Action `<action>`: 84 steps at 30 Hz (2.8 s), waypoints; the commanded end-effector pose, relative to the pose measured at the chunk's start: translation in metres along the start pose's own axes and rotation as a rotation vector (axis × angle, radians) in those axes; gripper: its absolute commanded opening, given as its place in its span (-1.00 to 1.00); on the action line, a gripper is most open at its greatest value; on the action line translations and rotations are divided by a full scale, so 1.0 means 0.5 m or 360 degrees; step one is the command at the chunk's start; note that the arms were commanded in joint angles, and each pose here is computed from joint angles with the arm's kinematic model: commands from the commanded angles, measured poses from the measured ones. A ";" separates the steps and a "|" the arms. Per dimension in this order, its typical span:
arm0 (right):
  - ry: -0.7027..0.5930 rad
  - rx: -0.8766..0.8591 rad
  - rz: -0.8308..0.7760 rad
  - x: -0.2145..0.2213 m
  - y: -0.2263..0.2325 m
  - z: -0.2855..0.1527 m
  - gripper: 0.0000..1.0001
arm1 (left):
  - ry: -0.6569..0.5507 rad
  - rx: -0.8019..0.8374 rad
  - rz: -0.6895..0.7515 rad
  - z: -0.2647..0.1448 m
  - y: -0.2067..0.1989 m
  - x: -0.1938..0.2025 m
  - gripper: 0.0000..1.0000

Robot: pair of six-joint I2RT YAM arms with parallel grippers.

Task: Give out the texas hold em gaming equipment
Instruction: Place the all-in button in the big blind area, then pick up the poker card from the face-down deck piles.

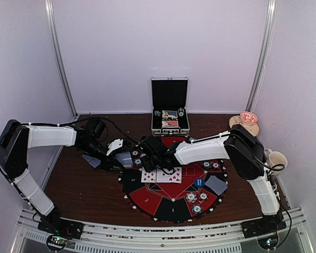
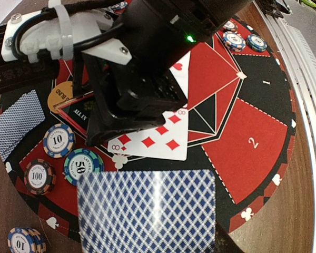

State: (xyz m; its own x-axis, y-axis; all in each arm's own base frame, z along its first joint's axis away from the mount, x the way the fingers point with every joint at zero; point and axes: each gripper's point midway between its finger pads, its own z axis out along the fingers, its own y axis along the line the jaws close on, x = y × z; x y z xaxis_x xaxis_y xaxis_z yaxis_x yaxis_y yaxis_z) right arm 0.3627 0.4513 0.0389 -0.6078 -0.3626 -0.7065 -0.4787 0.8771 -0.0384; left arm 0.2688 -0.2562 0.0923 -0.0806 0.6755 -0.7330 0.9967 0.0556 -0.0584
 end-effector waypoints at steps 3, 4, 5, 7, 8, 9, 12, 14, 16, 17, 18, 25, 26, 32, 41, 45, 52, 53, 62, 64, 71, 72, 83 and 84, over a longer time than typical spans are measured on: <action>-0.0003 -0.0005 -0.0004 -0.010 0.002 0.012 0.23 | -0.0068 -0.0016 0.0031 -0.015 0.012 -0.029 -0.09; -0.0002 -0.0005 -0.0003 -0.009 0.003 0.013 0.23 | -0.0068 -0.0015 0.0032 -0.015 0.012 -0.029 -0.09; -0.0003 -0.0009 -0.0003 -0.010 0.004 0.013 0.25 | -0.0067 -0.0014 0.0033 -0.014 0.012 -0.029 -0.09; 0.0002 -0.0019 -0.0007 -0.009 0.008 0.013 0.28 | -0.0068 -0.0015 0.0032 -0.015 0.012 -0.030 -0.09; 0.0004 -0.0017 -0.0006 -0.009 0.006 0.014 0.29 | -0.0067 -0.0014 0.0033 -0.014 0.012 -0.029 -0.09; 0.0003 -0.0018 -0.0007 -0.010 0.007 0.013 0.31 | -0.0069 -0.0015 0.0033 -0.015 0.012 -0.029 -0.09; 0.0004 -0.0012 -0.0003 -0.011 0.004 0.010 0.44 | -0.0069 -0.0013 0.0031 -0.015 0.012 -0.029 -0.09; 0.0000 -0.0008 -0.0003 -0.013 0.003 0.006 0.52 | -0.0071 -0.0013 0.0032 -0.015 0.012 -0.029 -0.09; -0.0011 0.0001 0.0000 -0.019 0.000 -0.001 0.59 | -0.0069 -0.0014 0.0032 -0.014 0.012 -0.029 -0.09; -0.0016 0.0003 0.0000 -0.022 -0.001 -0.005 0.62 | -0.0069 -0.0014 0.0029 -0.015 0.013 -0.029 -0.09; -0.0024 0.0009 0.0002 -0.026 -0.003 -0.011 0.64 | -0.0070 -0.0013 0.0031 -0.014 0.012 -0.029 -0.09; -0.0166 0.0022 0.0087 -0.078 -0.036 -0.101 0.79 | -0.0071 -0.0009 0.0031 -0.014 0.011 -0.028 -0.09; -0.0188 0.0038 0.0106 -0.083 -0.046 -0.116 0.80 | -0.0072 -0.0009 0.0031 -0.014 0.012 -0.029 -0.09; -0.0341 0.0135 0.0253 -0.102 -0.109 -0.206 0.85 | -0.0080 0.0000 0.0036 -0.014 0.008 -0.031 -0.09; -0.0569 -0.0404 0.0476 -0.115 -0.022 -0.270 0.87 | -0.0081 0.0018 0.0039 -0.011 0.003 -0.029 -0.08; -0.0558 -0.0664 0.0573 -0.110 0.036 -0.263 0.86 | -0.0076 0.0032 0.0052 -0.007 -0.003 -0.029 -0.09; -0.0478 -0.1003 0.0675 -0.110 0.125 -0.232 0.86 | -0.0082 0.0046 0.0082 -0.009 -0.014 -0.032 -0.08; -0.0466 -0.1018 0.0687 -0.111 0.131 -0.225 0.87 | -0.0080 0.0050 0.0082 -0.008 -0.016 -0.032 -0.08; -0.0390 -0.1121 0.0693 -0.111 0.176 -0.190 0.80 | -0.0077 0.0056 0.0095 -0.006 -0.020 -0.032 -0.08; -0.0374 -0.1136 0.0689 -0.111 0.182 -0.185 0.78 | -0.0074 0.0064 0.0095 -0.004 -0.022 -0.030 -0.08; -0.0270 -0.1178 0.0678 -0.100 0.211 -0.149 0.71 | -0.0075 0.0074 0.0102 -0.005 -0.025 -0.031 -0.08; -0.0260 -0.1179 0.0680 -0.098 0.212 -0.145 0.70 | -0.0074 0.0074 0.0101 -0.005 -0.025 -0.031 -0.08; -0.0252 -0.1057 0.0750 -0.086 0.160 -0.120 0.24 | -0.0072 0.0079 0.0101 -0.003 -0.026 -0.030 -0.08; -0.0258 -0.1047 0.0750 -0.086 0.155 -0.122 0.19 | -0.0072 0.0077 0.0101 -0.004 -0.025 -0.030 -0.08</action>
State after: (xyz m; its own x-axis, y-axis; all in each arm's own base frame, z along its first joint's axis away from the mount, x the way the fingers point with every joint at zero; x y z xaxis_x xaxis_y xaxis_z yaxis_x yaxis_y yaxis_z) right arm 0.2978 0.5347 0.1130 -0.7682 0.0597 -0.6374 -0.5352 0.4864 0.6906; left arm 0.2581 -0.2605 0.0930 -0.0531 0.6713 -0.7392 0.9978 0.0062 -0.0660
